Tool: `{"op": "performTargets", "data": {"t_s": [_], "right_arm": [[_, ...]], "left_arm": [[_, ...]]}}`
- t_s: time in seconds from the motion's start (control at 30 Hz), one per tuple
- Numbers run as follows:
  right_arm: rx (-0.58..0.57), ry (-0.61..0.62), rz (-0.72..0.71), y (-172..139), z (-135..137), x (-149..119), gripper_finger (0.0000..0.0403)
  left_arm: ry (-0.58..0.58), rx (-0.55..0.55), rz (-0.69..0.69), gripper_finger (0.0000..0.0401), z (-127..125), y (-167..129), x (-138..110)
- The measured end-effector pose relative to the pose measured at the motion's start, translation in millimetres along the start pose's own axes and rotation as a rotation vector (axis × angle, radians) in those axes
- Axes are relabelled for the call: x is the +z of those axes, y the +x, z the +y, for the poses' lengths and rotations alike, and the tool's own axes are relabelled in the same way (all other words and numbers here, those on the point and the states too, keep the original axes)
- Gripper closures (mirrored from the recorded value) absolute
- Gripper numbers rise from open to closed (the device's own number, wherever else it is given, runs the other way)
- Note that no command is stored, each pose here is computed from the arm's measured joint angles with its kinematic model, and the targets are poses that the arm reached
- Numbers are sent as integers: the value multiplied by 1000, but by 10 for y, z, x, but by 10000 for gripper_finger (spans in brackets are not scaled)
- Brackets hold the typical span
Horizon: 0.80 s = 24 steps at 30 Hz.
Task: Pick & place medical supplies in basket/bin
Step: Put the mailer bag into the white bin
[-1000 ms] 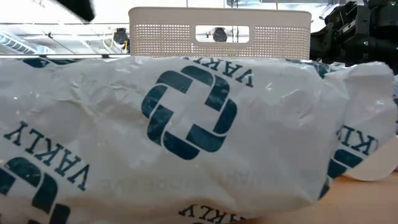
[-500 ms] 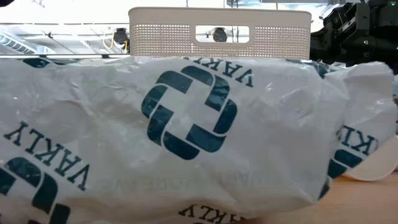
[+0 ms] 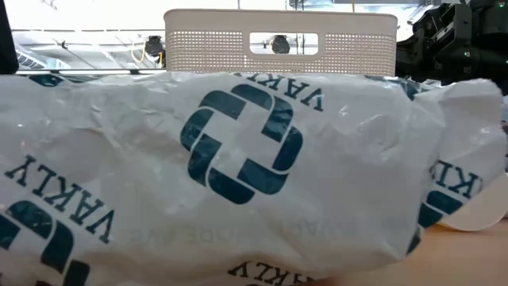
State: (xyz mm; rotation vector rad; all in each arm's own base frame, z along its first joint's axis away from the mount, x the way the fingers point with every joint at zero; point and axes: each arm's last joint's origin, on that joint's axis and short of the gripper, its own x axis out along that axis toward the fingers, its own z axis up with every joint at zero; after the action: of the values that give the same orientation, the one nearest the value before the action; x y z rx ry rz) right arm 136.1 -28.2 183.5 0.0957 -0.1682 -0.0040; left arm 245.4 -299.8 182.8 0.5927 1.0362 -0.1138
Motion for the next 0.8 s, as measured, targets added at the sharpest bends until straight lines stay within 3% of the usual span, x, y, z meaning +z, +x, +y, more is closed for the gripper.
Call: {"op": "performTargets", "data": {"t_s": [0.47,0.7,0.8], "right_arm": [[-1,2,9,0,-1,-9,403],[-2,-1,14,0,-2,-14,403],[-2,-8,14,0,-2,-14,403]], "left_arm": [[143,-19,-35,75,-6,169,-38],[122,12,-77,77,32,312,-54],[112,3,-67,95,64,334,-48]]}}
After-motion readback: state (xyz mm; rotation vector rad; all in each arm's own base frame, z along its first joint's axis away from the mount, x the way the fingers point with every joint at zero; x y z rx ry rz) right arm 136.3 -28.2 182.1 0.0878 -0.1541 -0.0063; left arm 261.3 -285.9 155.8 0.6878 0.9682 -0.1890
